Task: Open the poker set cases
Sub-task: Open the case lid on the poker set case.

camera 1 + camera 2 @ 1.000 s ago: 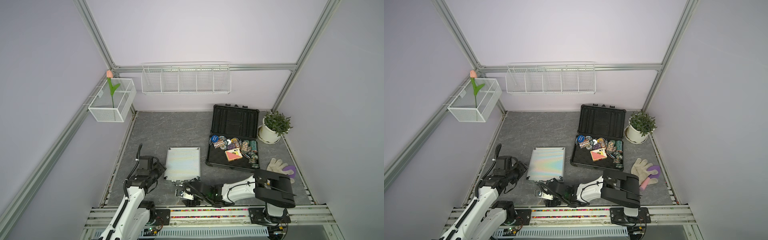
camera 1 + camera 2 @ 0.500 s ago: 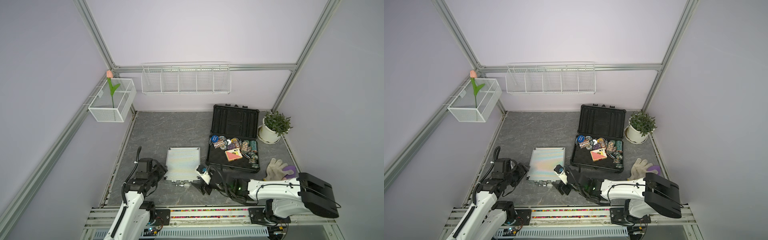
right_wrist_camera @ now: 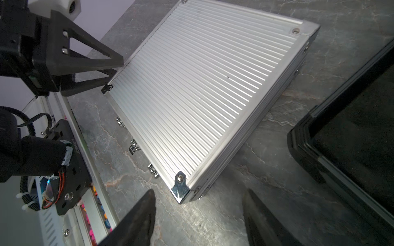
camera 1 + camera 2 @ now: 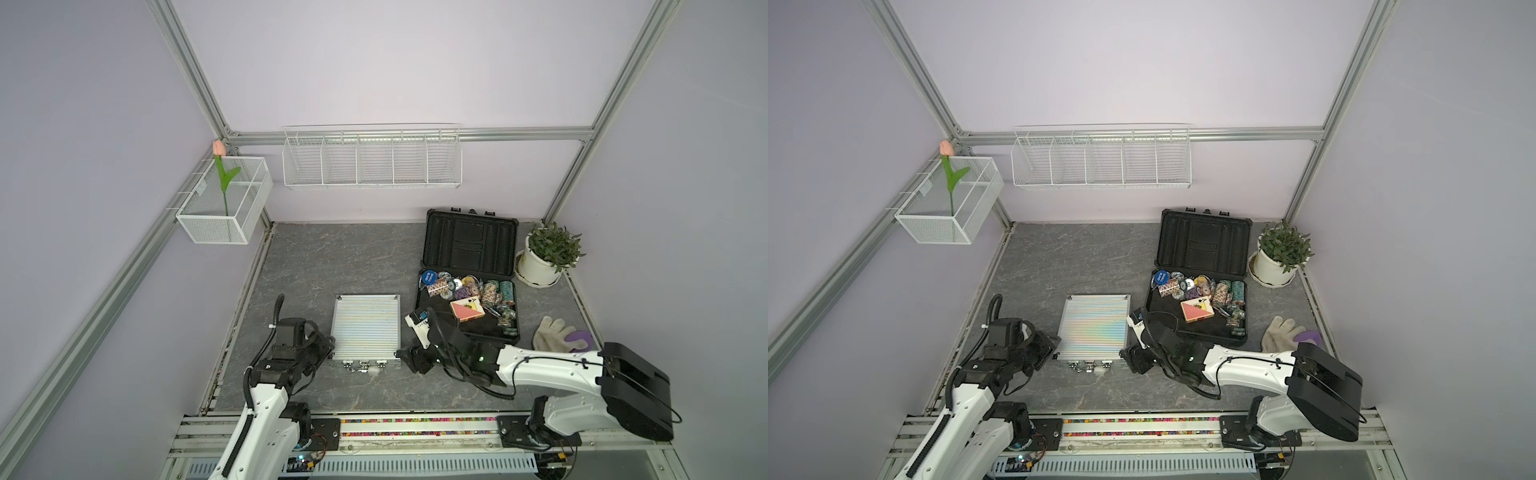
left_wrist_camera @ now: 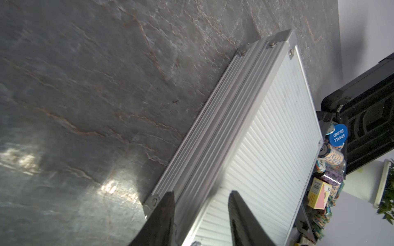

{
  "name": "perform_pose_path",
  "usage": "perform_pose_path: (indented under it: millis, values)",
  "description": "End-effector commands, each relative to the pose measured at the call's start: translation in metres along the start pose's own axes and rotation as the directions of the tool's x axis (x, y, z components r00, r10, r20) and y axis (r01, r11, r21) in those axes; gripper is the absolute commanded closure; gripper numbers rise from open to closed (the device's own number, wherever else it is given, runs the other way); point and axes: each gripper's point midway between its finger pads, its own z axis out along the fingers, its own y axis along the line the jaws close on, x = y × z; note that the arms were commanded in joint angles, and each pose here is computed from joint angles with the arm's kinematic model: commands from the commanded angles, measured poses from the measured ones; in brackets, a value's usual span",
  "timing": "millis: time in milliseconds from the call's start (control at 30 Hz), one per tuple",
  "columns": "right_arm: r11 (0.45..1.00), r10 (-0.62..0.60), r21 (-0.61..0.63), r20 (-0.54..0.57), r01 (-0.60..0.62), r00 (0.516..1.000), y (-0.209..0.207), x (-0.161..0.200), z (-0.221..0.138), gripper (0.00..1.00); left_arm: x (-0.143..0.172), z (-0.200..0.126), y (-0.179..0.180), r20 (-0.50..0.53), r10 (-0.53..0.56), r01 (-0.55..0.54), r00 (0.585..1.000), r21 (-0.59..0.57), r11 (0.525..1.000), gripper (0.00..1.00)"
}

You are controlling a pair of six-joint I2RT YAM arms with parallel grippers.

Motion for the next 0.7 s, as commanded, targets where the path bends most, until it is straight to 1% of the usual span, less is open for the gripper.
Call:
perform_pose_path:
  millis: [0, 200, 300, 367, 433, 533, 667]
  values:
    - [0.998, 0.052, -0.037, -0.051, -0.054, 0.997, 0.006, 0.002, 0.005, 0.37, 0.004, 0.000, -0.003, -0.024, 0.008, -0.008, 1.000, 0.017, 1.000, 0.58]
    - [0.992, 0.070, -0.098, -0.116, -0.082, 0.991, 0.013, 0.007, 0.018, 0.42, 0.008, 0.000, -0.005, -0.046, 0.008, -0.007, 0.999, 0.029, 1.000, 0.59]
    - [0.988, 0.082, -0.115, -0.143, -0.099, 0.986, 0.014, 0.010, 0.023, 0.43, 0.012, 0.002, -0.001, -0.058, -0.004, 0.006, 0.998, 0.025, 1.000, 0.56]
    - [0.985, 0.083, -0.137, -0.159, -0.105, 0.984, 0.019, 0.011, 0.026, 0.44, 0.015, 0.003, -0.001, -0.071, -0.014, 0.017, 0.997, 0.033, 0.999, 0.56]
    - [0.982, 0.083, -0.154, -0.177, -0.110, 0.981, 0.022, 0.013, 0.029, 0.44, 0.018, 0.004, 0.000, -0.082, -0.023, 0.026, 0.996, 0.039, 0.999, 0.57]
    - [0.979, 0.086, -0.165, -0.202, -0.120, 0.976, 0.024, 0.013, 0.032, 0.39, 0.022, 0.005, 0.004, -0.096, -0.030, 0.033, 0.995, 0.028, 0.999, 0.56]
    - [0.976, 0.106, -0.166, -0.219, -0.144, 0.970, 0.022, 0.012, 0.035, 0.40, 0.026, 0.007, 0.007, -0.109, -0.040, 0.043, 0.993, 0.025, 0.999, 0.57]
